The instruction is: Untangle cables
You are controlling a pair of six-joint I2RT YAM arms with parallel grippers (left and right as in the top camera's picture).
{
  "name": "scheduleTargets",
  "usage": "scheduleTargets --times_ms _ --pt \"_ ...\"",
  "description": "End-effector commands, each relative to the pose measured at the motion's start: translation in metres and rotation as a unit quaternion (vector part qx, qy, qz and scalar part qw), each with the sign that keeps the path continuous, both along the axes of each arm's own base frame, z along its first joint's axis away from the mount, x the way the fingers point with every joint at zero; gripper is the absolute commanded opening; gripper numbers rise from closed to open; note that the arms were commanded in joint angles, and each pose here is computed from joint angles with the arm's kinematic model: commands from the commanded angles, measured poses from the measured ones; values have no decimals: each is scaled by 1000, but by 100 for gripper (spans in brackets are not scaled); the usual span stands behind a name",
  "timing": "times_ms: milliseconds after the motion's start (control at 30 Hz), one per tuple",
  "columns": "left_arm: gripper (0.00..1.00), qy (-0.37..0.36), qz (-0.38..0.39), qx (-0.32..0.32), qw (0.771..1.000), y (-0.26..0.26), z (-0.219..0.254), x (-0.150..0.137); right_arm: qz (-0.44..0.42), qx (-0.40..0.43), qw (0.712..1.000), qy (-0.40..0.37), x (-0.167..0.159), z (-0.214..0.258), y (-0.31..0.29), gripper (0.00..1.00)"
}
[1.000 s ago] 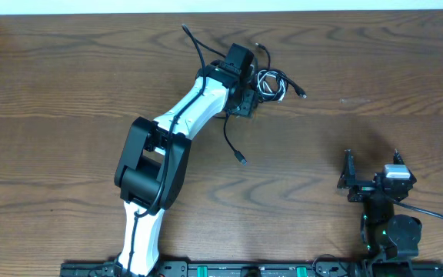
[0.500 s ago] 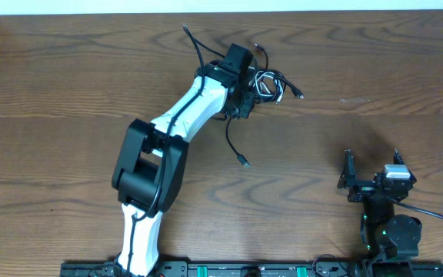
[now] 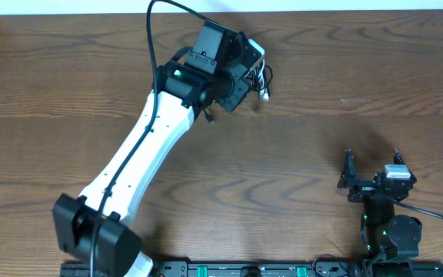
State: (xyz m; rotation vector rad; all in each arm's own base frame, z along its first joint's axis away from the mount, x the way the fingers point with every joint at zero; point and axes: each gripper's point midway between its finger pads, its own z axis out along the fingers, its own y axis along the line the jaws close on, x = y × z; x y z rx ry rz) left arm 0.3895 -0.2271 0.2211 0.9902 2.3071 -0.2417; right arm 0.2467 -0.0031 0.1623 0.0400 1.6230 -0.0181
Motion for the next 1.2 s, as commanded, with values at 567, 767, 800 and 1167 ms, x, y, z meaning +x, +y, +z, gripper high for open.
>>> scheduleTargets --times_ms 567,767,800,1167 --pt "7 -101 -210 14 972 -1 71 -62 182 52 981 -48 -17 67 61 99" --pt "7 -106 -250 -6 962 -11 74 -71 210 49 976 15 -10 101 70 99" --pt "7 -105 -250 -6 962 -11 74 -71 216 50 975 23 -9 103 72 99" --pt "8 -88 -329 -16 940 -17 67 -98 374 196 886 192 22 116 129 99"
